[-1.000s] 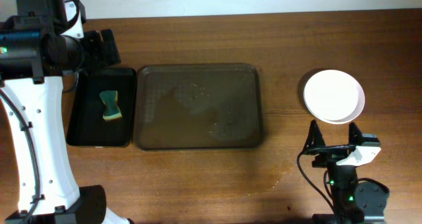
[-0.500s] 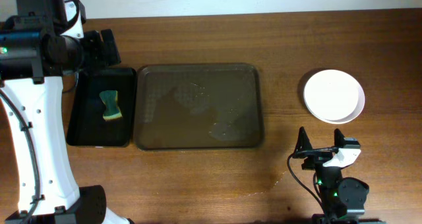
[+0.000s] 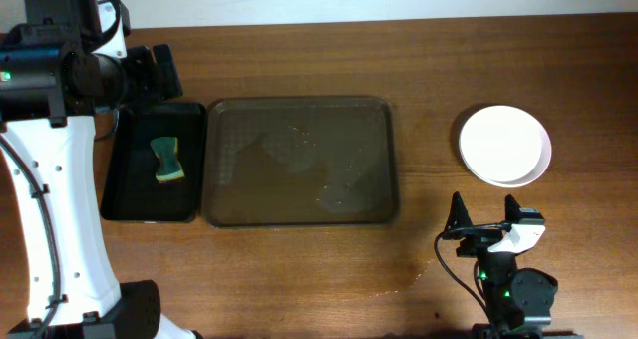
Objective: Clean dirty plates on tray and stack at the side
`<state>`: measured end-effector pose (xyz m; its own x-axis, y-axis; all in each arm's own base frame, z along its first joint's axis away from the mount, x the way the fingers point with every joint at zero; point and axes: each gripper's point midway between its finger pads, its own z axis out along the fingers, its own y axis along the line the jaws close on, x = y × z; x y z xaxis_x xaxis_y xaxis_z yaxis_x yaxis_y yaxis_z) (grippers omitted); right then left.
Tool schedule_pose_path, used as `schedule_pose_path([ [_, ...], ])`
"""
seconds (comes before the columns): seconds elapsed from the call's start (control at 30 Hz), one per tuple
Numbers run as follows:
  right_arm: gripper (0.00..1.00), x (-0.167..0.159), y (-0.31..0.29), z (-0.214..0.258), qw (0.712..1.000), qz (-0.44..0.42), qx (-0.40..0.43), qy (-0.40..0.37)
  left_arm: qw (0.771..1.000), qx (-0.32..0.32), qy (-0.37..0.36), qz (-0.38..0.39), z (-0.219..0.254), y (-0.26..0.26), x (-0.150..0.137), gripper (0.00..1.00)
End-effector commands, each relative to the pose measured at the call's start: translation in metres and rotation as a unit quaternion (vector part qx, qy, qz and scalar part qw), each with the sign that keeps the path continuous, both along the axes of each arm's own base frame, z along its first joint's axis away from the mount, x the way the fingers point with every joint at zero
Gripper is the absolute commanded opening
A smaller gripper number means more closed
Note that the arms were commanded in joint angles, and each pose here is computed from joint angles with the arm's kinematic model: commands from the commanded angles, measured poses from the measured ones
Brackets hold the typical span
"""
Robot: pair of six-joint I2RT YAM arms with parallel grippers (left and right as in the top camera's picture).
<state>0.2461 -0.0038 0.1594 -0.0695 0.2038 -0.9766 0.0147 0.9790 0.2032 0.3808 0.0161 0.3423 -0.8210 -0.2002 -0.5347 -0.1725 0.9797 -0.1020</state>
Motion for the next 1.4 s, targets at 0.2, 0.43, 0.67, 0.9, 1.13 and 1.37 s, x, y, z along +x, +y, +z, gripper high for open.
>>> schedule_pose_path([
  [0.2,0.98,0.0,0.003,-0.003,1.0,0.007,-0.003,0.003,0.997,0.063,-0.037,0.016,0.034,0.02,-0.032,0.99],
  [0.43,0.98,0.0,0.003,-0.003,1.0,0.007,-0.003,0.003,0.963,0.092,-0.244,-0.075,0.096,-0.003,-0.076,0.99],
  [0.67,0.98,0.0,0.003,-0.003,1.0,0.007,-0.003,0.003,0.907,0.102,-0.401,-0.076,0.021,-0.012,-0.12,0.99],
  [0.9,0.99,0.0,0.003,-0.003,1.0,0.007,-0.003,0.003,0.852,0.149,-0.496,-0.082,-0.075,-0.013,-0.148,0.99],
  [1.13,0.98,0.0,0.003,-0.003,1.0,0.007,-0.003,0.003,0.826,0.185,-0.524,-0.094,-0.115,-0.014,-0.142,0.99],
  [1.37,0.98,0.0,0.003,-0.003,1.0,0.007,-0.003,0.003,0.875,0.184,-0.431,-0.117,-0.186,-0.013,-0.135,0.99],
])
